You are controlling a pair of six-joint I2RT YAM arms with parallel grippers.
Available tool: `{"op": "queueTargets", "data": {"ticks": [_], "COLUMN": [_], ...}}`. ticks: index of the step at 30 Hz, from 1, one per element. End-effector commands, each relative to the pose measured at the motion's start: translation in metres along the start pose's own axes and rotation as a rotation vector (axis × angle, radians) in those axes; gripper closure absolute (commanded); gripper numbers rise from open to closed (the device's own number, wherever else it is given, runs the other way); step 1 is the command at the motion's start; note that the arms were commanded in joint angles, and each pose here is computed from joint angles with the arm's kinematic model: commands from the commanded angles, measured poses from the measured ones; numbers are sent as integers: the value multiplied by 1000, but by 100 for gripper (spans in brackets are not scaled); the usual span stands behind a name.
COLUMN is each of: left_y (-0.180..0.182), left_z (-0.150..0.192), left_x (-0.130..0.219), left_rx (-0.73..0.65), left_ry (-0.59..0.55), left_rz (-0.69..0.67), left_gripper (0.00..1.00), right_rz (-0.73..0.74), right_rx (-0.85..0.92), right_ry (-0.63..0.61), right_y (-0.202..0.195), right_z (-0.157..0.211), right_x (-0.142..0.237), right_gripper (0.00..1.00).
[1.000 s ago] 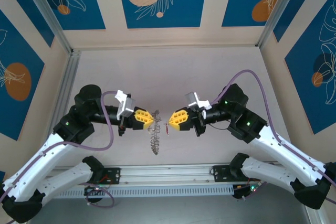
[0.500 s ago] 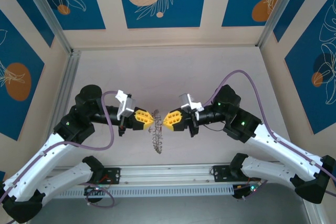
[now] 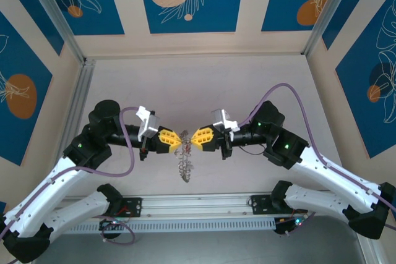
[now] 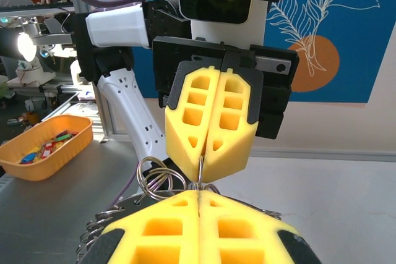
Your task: Put the keys on the keyring
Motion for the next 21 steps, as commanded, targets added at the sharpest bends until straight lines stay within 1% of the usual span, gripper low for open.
{"op": "queueTargets", "data": {"ticks": [1,21], "left_y": [-5,-3], "left_z": [-8,-9], "left_x": [3,3], "left_rx": [-50,-49], "left_ry": [-32,-37], "left_rz": [25,17], "left_gripper": [100,100], "right_rz": [36,1], "right_rx": [56,36], "right_ry": [-34,-23], "right_y": [0,4], "right_z": [-12,-8], "right_x": [6,2], "right_gripper": [100,100]}}
Point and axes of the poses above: each hand's point on the last joint's axis, 136 mm out from that joint toward the fingers, its own x axis back along the fingers, its own y axis along the line the jaws close on, z = x × y, the point moved 4 cm from there along x, back along the fingers, and after that the axes turned 12 degrees about x, right-handed, at the moved point
